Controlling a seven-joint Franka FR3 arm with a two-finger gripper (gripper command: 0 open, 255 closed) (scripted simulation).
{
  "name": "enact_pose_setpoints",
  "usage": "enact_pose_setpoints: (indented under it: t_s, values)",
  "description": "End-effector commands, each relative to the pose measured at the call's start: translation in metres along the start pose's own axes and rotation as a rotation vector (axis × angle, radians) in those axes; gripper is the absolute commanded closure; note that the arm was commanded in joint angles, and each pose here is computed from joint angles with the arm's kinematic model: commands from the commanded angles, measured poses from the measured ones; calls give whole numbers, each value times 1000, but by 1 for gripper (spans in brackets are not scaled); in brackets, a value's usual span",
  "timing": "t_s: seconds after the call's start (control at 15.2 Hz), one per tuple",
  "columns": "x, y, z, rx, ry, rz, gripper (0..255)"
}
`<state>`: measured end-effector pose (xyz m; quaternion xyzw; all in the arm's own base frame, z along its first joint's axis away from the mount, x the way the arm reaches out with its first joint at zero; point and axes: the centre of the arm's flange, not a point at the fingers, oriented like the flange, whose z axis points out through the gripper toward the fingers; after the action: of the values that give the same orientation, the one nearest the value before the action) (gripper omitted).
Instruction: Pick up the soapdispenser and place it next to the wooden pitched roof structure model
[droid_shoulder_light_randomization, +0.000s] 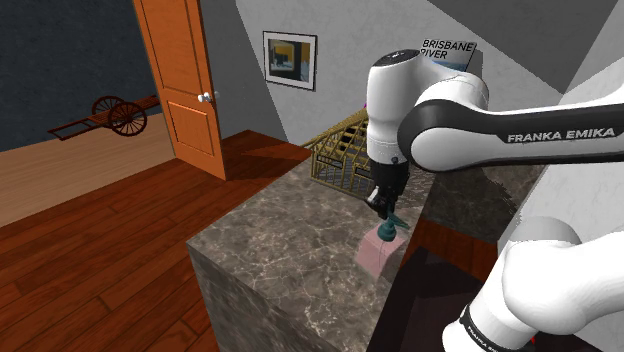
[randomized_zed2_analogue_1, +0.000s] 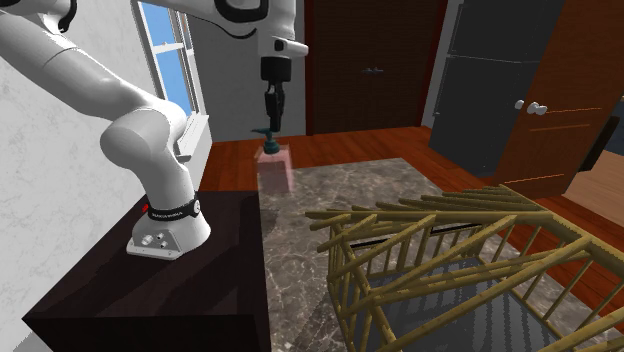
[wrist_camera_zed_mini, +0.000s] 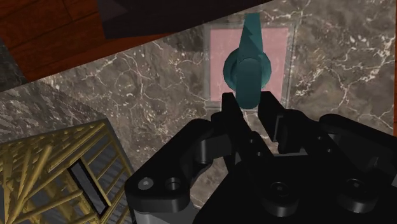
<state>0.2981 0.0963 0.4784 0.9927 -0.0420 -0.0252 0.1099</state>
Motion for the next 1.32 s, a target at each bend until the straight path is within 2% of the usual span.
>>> enact_pose_setpoints:
  t_s: [0.0,1.25]
  values:
    - [0,3,-11,0,0,0,255]
    - [-4,25,-108,0,0,0,255]
